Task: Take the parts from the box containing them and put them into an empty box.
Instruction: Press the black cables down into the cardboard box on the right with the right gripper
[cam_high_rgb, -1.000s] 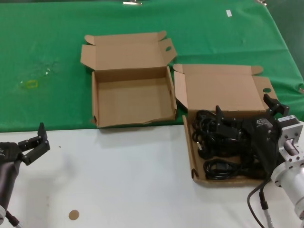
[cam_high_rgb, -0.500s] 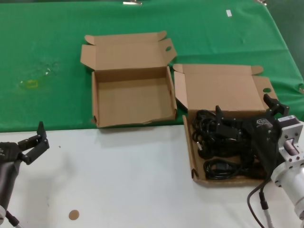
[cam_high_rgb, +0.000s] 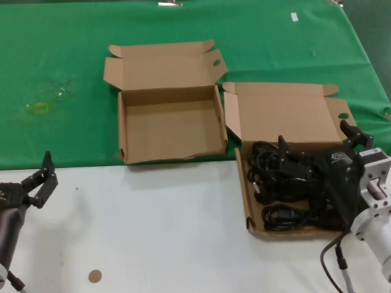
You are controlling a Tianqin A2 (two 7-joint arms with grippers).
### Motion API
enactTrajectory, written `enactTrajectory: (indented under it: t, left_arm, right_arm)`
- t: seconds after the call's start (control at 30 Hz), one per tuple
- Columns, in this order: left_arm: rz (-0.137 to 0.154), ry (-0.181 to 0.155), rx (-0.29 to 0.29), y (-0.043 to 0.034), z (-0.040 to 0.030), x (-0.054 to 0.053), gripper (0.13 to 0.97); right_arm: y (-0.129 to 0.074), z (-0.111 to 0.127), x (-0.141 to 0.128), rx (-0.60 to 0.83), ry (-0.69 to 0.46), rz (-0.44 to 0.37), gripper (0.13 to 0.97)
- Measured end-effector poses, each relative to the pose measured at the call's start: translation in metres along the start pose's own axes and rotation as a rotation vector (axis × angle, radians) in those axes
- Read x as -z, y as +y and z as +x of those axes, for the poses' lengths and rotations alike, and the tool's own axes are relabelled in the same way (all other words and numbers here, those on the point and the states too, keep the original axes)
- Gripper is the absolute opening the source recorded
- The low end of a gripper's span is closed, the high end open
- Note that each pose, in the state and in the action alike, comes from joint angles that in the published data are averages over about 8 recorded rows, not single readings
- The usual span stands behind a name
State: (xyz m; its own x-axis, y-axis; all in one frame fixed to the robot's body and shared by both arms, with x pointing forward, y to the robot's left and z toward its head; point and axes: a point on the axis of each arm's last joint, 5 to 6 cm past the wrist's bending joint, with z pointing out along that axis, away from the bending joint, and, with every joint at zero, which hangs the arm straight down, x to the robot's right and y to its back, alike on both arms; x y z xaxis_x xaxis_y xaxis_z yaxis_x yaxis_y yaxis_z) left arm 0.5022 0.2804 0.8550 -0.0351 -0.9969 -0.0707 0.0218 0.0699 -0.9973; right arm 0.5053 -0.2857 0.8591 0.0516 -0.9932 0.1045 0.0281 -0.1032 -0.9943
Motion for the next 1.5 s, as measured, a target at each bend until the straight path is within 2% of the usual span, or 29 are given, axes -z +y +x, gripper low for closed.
enactTrajectory:
  t: [0.17, 0.4, 0.73, 0.87, 1.13, 1.5]
  left_arm:
    - [0.000, 0.000, 0.000, 0.0000, 0.0000, 0.000, 0.716]
    - [0.000, 0.000, 0.000, 0.0000, 0.0000, 0.000, 0.523]
    - [0.000, 0.000, 0.000, 0.0000, 0.0000, 0.000, 0.305]
    - [0.000, 0.000, 0.000, 0.0000, 0.0000, 0.000, 0.305]
    - [0.000, 0.000, 0.000, 0.0000, 0.0000, 0.000, 0.189]
    - [0.000, 0.000, 0.000, 0.0000, 0.0000, 0.000, 0.144]
  right_arm:
    - [-0.005, 0.003, 0.004, 0.022, -0.032, 0.001, 0.966]
    - [-0.018, 0.014, 0.012, 0.102, -0.124, -0.017, 0.966]
    - [-0.046, 0.054, 0.035, 0.296, -0.274, -0.111, 0.966]
    - [-0.054, 0.069, 0.044, 0.377, -0.344, -0.168, 0.966]
    - [-0.046, 0.091, 0.049, 0.535, -0.472, -0.279, 0.966]
    - [-0.031, 0.109, 0.028, 0.630, -0.516, -0.327, 0.945]
